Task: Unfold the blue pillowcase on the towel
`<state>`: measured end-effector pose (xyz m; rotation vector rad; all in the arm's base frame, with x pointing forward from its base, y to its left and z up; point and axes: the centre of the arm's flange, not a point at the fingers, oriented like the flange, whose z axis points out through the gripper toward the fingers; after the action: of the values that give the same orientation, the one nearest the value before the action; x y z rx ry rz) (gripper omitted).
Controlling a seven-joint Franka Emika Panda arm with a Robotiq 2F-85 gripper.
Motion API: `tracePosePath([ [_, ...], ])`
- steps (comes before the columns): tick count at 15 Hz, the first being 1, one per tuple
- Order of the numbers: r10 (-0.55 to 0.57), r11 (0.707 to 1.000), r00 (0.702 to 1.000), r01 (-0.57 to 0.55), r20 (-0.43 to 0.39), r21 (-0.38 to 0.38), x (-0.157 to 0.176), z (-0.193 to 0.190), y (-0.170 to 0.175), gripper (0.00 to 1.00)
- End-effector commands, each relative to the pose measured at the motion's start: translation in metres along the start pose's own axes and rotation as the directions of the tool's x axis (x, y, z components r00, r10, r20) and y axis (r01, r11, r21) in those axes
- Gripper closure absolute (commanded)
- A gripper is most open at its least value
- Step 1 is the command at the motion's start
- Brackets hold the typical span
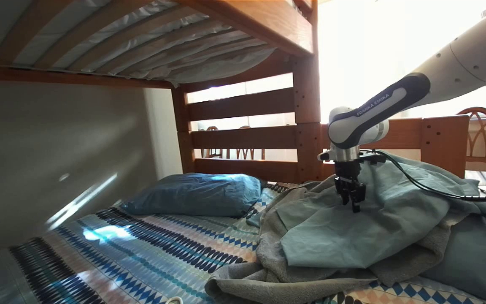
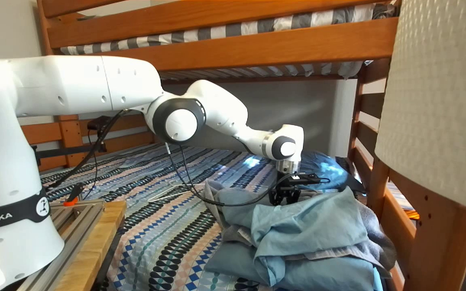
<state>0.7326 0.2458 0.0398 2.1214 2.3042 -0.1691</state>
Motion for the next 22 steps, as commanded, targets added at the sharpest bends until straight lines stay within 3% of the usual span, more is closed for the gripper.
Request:
tracePosePath([
  [1,0.018,1.0,1.0,-0.018,-0.001,0.022,0.01,0.011,0.036,0.78],
  [4,0.032,0.999,0.999,-0.032,0.005,0.013,0.008,0.005,0.032,0.98],
  [7,0.056,0.998,0.998,-0.057,0.013,0.019,0.005,0.001,0.032,1.0],
  [8,0.057,0.998,0.998,-0.058,0.014,0.028,0.004,0.002,0.029,0.73],
  [10,0.066,0.997,0.998,-0.067,0.013,0.049,0.001,0.004,0.025,0.66],
  [12,0.095,0.993,0.995,-0.096,0.014,0.066,-0.001,0.002,0.017,0.52],
  [16,0.221,0.975,0.975,-0.221,0.018,0.006,-0.011,-0.03,-0.011,0.23],
  [19,0.352,0.931,0.936,-0.35,-0.008,-0.105,-0.011,-0.066,-0.016,0.03],
  [22,0.476,0.859,0.874,-0.486,-0.096,-0.163,-0.015,-0.103,-0.004,0.0],
])
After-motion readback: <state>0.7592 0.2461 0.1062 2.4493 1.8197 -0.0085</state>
